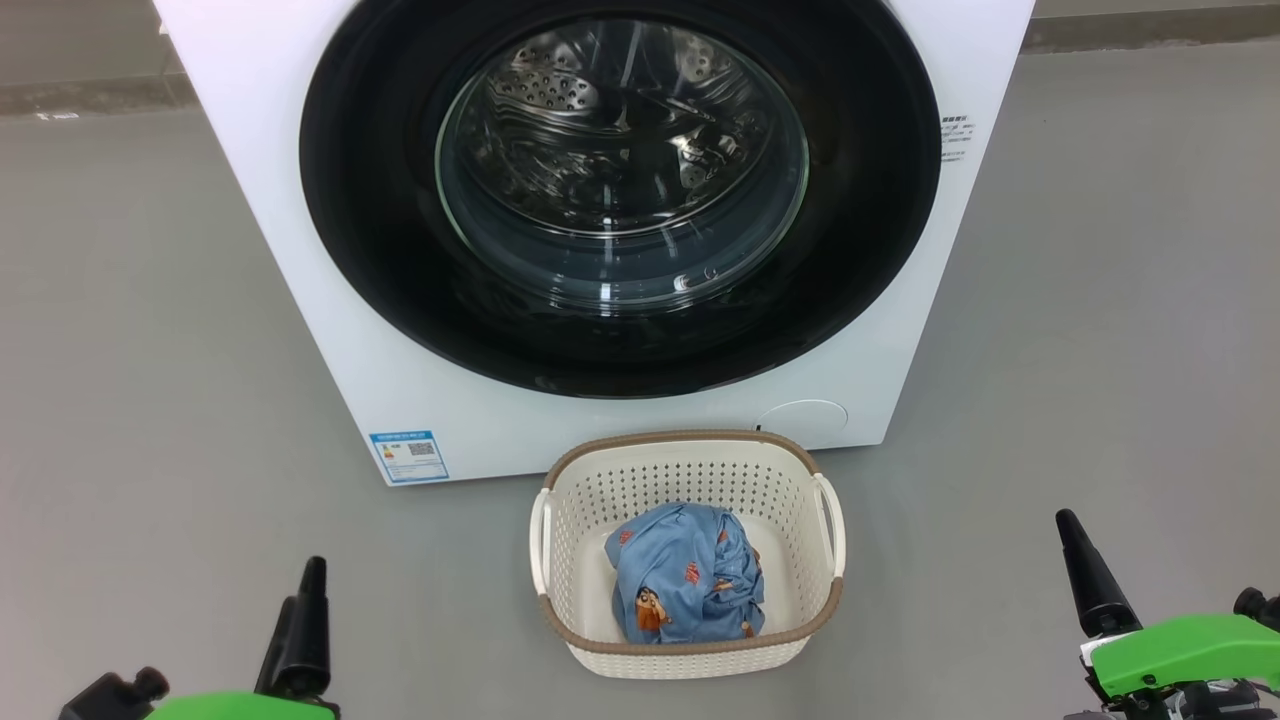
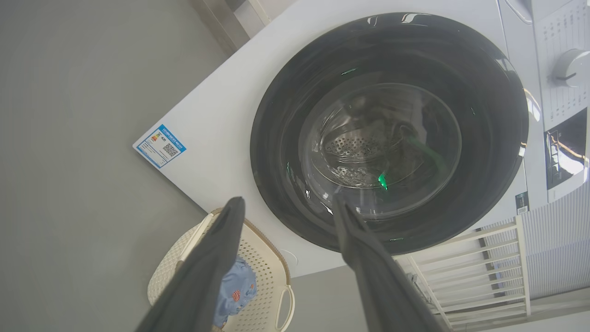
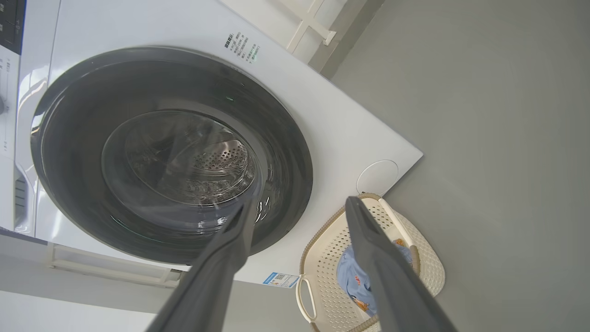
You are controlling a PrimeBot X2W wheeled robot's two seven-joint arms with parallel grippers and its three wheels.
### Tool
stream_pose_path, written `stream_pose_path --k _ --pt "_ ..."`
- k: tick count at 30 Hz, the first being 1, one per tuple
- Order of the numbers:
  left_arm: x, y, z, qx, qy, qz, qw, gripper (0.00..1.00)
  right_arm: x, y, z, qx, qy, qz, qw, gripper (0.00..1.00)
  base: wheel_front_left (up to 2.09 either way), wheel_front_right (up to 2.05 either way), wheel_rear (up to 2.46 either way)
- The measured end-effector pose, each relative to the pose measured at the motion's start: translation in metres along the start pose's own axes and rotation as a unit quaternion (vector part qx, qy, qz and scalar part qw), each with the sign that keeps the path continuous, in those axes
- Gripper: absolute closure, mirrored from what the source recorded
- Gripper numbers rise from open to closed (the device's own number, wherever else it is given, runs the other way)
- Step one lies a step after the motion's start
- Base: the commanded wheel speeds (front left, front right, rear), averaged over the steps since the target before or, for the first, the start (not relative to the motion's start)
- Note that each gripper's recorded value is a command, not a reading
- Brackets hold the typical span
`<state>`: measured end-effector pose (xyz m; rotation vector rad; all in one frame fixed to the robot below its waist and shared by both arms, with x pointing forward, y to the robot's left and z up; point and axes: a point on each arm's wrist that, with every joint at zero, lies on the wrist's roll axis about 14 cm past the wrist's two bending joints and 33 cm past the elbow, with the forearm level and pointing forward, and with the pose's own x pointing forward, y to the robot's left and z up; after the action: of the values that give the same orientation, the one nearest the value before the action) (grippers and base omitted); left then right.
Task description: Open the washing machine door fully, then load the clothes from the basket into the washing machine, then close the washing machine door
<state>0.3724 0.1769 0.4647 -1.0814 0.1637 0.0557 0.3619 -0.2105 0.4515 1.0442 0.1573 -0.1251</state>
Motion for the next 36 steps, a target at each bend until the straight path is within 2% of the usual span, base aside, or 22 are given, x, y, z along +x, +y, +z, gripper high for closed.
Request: stream_pose_path --k 15,36 --pt "0.000 -0.005 -0.006 0.121 0.004 -0.010 0.993 0.00 -0.001 0.000 0.013 -0.112 -0.014 -0.001 0.994 0.00 0.00 0.00 0.00" --pt "-0.001 -0.012 -0.008 0.246 -0.004 -0.029 0.969 0.00 -0.002 0.004 0.023 -0.250 -0.035 -0.005 0.968 0.00 0.00 0.00 0.00"
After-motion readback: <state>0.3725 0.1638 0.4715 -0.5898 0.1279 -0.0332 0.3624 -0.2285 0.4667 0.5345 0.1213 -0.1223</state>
